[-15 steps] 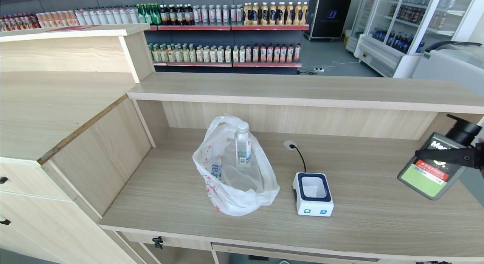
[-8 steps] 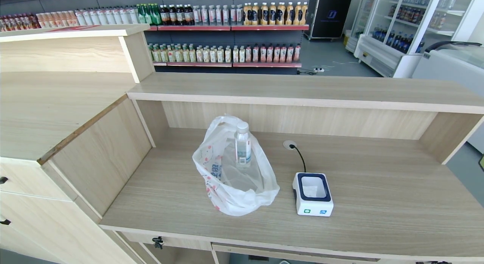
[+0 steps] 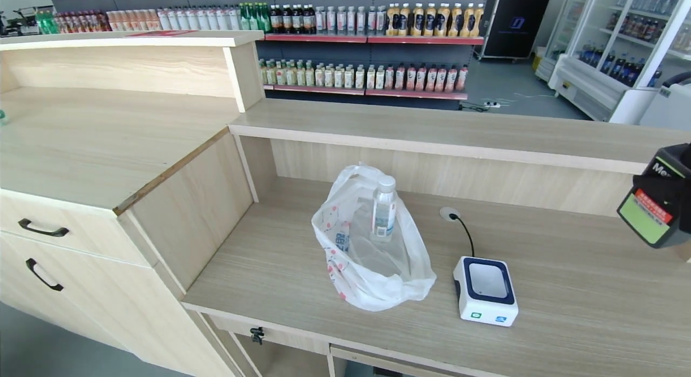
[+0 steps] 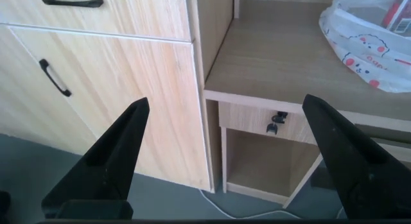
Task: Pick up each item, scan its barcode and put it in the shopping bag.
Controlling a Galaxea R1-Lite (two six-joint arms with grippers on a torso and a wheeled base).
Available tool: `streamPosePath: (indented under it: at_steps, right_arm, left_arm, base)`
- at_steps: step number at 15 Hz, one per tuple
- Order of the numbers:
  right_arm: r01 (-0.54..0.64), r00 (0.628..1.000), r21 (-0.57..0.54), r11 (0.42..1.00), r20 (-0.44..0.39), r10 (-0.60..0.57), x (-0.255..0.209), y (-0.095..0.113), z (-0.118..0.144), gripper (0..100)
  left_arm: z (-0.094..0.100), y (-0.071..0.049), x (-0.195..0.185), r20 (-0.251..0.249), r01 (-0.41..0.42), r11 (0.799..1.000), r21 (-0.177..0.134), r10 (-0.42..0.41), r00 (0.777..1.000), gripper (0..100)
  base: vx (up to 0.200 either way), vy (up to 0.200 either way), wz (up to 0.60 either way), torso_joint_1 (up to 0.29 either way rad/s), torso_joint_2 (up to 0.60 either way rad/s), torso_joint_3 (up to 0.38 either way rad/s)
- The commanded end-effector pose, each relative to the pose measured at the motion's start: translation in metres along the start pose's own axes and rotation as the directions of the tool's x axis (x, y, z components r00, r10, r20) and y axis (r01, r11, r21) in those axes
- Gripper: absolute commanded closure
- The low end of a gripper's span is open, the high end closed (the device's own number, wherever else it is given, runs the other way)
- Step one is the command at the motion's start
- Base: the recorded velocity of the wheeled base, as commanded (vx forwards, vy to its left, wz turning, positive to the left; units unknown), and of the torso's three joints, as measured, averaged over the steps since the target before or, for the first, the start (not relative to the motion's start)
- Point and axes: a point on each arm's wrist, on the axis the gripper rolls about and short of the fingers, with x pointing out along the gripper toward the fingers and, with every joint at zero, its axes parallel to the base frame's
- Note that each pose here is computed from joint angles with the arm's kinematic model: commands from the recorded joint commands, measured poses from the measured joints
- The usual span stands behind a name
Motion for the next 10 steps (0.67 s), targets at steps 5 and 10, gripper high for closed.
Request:
streamPosePath:
  at_steps: [5,10]
  right_arm:
    - [-0.231,0.957,0.003,0.973,-0.182,0.228,0.078,0.02,-0.028,100]
    - [-0.542,0.832,-0.004,0.84,-0.141,0.536,0.123,0.012,-0.069,100]
  left_arm:
    - [0.0,0.0,0.0,0.0,-0.001,1.0,0.0,0.001,1.0,0]
    - [0.0,0.0,0.0,0.0,-0.001,1.0,0.0,0.001,1.0,0]
  base:
    - [0.0,0.0,0.24,0.003,0.0,0.0]
    - [0.0,0.0,0.0,0.0,0.0,0.0]
